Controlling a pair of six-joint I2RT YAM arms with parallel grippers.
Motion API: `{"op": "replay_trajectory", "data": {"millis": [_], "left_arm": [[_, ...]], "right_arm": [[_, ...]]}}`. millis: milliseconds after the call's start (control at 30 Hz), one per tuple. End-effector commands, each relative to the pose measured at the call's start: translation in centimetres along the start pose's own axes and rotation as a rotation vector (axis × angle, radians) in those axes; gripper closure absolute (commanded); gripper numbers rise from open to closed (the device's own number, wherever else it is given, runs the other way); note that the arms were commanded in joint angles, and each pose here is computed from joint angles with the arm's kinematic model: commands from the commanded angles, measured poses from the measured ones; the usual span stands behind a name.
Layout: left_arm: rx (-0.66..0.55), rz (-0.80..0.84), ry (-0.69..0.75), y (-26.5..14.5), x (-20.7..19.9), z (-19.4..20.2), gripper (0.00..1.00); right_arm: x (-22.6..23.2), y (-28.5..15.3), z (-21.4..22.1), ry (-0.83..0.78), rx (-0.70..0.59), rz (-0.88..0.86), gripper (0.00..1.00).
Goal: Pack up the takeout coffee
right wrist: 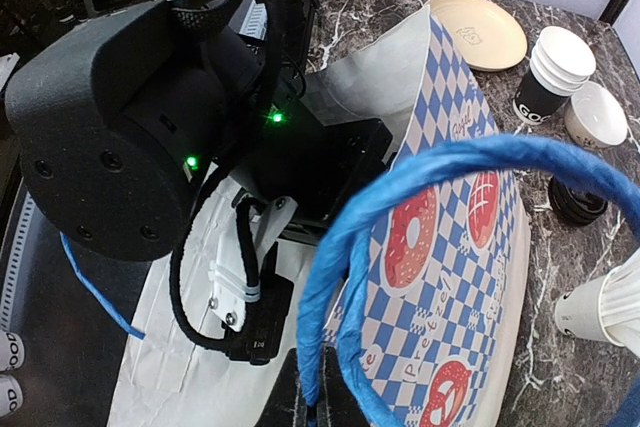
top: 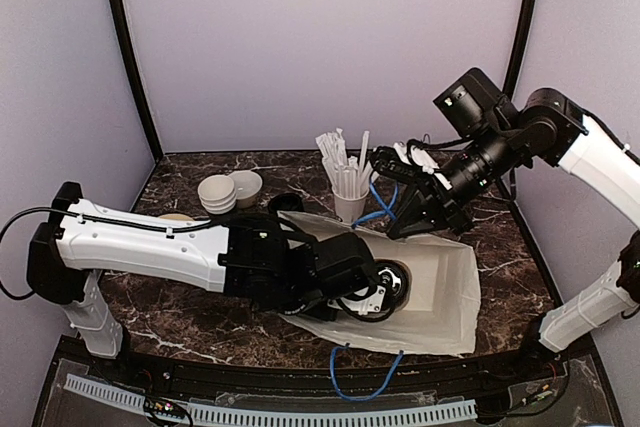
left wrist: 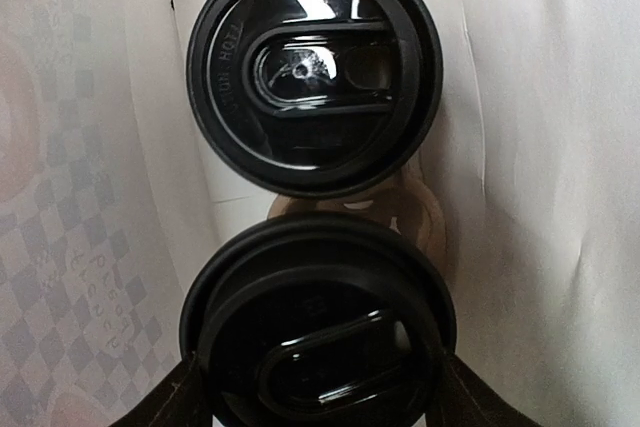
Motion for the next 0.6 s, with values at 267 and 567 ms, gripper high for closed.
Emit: {"op": "replay_trajectory", "data": {"millis": [267,567], "left_arm": [[-0.033,0.037,-0.005,2.0,0.2,0.9,0.43],[-0.035,0.108,-0.149,2.1,0.5,1.5,0.43]], "right_arm": [[0.3,-0.4,-1.5,-0.039,-0.052,-0.023,1.00],[0.6,-0.7,-1.7,-0.063,-0.059,-0.036,1.00]]}}
Point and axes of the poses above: each gripper's point midway between its finger pads, its own y axis out along the fingers, its own x axis along the line the jaws close on, z = x × y, the point moved 8 cm from there along -y, back along the fingers, and after that the axes turned 6 degrees about -y, right-handed, at the moved point
